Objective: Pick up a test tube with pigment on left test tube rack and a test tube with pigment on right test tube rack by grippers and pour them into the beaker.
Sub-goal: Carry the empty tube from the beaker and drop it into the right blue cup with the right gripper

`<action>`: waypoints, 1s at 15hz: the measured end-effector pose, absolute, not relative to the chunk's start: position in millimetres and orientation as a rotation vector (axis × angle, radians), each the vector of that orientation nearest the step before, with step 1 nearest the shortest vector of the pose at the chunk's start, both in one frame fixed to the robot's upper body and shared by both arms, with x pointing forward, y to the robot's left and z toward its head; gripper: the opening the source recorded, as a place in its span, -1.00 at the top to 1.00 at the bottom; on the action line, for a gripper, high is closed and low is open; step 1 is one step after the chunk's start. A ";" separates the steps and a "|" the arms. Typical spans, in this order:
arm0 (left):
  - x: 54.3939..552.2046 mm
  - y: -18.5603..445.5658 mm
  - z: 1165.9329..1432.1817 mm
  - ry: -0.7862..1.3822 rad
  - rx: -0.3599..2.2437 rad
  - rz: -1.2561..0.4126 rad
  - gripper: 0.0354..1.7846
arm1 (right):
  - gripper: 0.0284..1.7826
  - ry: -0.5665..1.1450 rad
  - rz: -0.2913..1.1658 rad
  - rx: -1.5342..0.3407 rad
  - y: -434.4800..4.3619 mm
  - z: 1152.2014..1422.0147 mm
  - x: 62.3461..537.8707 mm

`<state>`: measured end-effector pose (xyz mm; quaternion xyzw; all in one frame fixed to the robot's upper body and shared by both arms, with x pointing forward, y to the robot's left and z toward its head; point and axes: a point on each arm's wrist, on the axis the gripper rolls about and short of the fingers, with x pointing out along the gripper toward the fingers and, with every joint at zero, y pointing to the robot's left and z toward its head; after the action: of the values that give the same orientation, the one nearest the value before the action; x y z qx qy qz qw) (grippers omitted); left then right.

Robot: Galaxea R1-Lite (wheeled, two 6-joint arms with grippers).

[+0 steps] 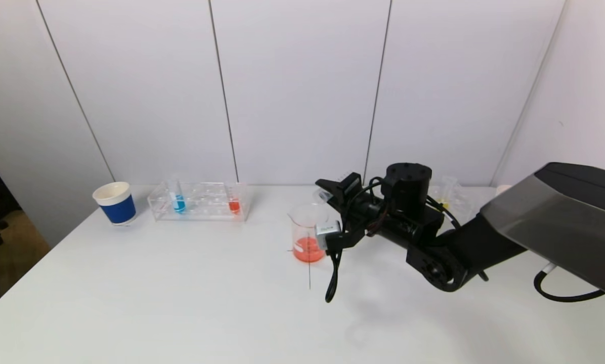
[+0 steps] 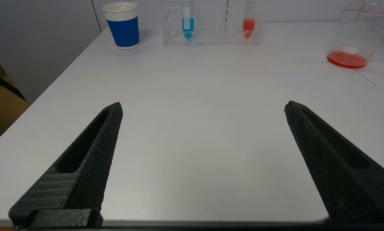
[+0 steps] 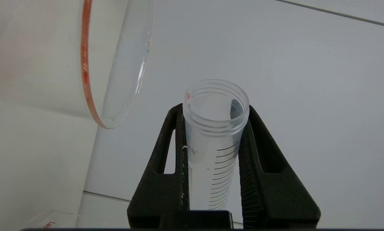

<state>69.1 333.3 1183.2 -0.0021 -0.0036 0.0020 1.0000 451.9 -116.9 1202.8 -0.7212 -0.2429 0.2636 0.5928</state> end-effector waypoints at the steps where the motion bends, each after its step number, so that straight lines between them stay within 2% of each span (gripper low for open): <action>1: 69.1 333.3 1183.2 -0.007 -0.004 0.004 -0.98 | 0.47 -0.563 0.612 -1.672 -116.3 1203.2 451.4; 7: 69.1 333.3 1183.2 -0.007 -0.005 0.004 -0.98 | 0.47 -0.549 0.608 -1.562 -110.8 1205.7 448.4; 15: 69.1 333.3 1183.2 -0.007 -0.004 0.003 -0.98 | 0.47 -0.484 0.504 -1.209 -96.9 1216.0 439.2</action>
<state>69.1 333.3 1183.2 -0.0019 -0.0036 0.0017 1.0000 439.2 -96.9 1216.0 -0.5567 -0.2228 0.2322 0.7658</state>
